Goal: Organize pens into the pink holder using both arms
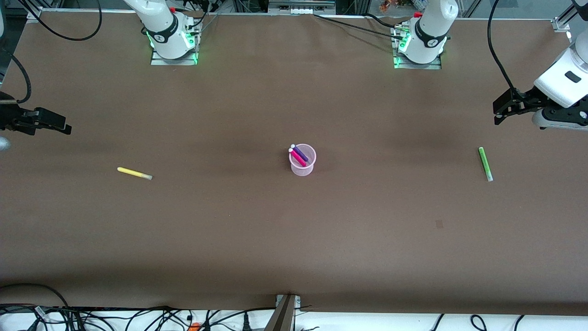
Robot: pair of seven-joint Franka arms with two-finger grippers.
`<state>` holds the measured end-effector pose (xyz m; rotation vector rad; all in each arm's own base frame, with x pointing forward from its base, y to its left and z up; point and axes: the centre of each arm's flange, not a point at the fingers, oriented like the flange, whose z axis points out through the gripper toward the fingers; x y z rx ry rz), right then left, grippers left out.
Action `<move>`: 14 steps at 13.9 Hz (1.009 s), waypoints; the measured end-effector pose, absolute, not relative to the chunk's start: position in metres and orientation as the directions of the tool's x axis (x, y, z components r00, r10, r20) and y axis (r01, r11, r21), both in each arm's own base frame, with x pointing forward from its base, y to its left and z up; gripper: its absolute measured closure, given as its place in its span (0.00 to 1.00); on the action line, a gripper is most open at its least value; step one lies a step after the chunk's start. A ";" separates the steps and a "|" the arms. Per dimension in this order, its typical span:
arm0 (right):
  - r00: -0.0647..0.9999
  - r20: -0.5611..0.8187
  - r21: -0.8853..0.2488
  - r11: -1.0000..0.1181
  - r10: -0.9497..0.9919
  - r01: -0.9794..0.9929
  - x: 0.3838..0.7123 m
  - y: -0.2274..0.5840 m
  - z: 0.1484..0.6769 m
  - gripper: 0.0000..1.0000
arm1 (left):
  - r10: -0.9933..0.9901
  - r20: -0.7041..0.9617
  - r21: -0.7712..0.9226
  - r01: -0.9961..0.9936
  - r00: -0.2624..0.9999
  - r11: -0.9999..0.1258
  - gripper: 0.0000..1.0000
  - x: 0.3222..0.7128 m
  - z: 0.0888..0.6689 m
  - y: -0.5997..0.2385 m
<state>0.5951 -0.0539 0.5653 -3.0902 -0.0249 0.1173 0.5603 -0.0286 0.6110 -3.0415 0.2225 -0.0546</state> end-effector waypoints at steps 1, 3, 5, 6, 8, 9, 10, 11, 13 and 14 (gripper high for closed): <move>0.997 -0.072 -0.050 -0.999 0.021 0.017 0.596 -0.052 0.566 0.00 | -0.146 0.029 -0.094 -0.143 0.989 -0.985 0.00 0.560 0.611 -0.029; 0.998 -0.061 -0.048 -0.999 0.008 0.005 0.596 -0.050 0.568 0.00 | -0.146 0.029 -0.094 -0.143 0.989 -0.985 0.00 0.560 0.611 -0.029; 0.998 -0.053 -0.049 -0.998 -0.033 -0.035 0.596 -0.049 0.573 0.00 | -0.146 0.029 -0.094 -0.143 0.989 -0.985 0.00 0.560 0.611 -0.029; 0.998 -0.052 -0.051 -0.998 -0.044 -0.046 0.596 -0.049 0.574 0.00 | -0.146 0.029 -0.094 -0.142 0.989 -0.985 0.00 0.560 0.611 -0.029; 0.997 -0.052 -0.051 -0.997 -0.050 -0.053 0.595 -0.049 0.574 0.00 | -0.145 0.028 -0.094 -0.142 0.989 -0.985 0.00 0.560 0.611 -0.029; 0.997 -0.052 -0.051 -0.997 -0.051 -0.054 0.595 -0.049 0.574 0.00 | -0.145 0.028 -0.094 -0.142 0.989 -0.985 0.00 0.560 0.611 -0.029; 0.997 -0.051 -0.052 -0.997 -0.053 -0.055 0.595 -0.050 0.574 0.00 | -0.145 0.028 -0.094 -0.142 0.989 -0.985 0.00 0.560 0.611 -0.029; 0.997 -0.051 -0.057 -0.997 -0.055 -0.058 0.595 -0.051 0.574 0.00 | -0.145 0.028 -0.094 -0.142 0.989 -0.985 0.00 0.560 0.611 -0.029; 0.997 -0.050 -0.068 -0.996 -0.058 -0.061 0.595 -0.051 0.575 0.00 | -0.145 0.028 -0.094 -0.142 0.989 -0.985 0.00 0.560 0.611 -0.029; 0.997 -0.050 -0.069 -0.996 -0.058 -0.061 0.595 -0.051 0.575 0.00 | -0.145 0.028 -0.094 -0.142 0.989 -0.985 0.00 0.560 0.611 -0.029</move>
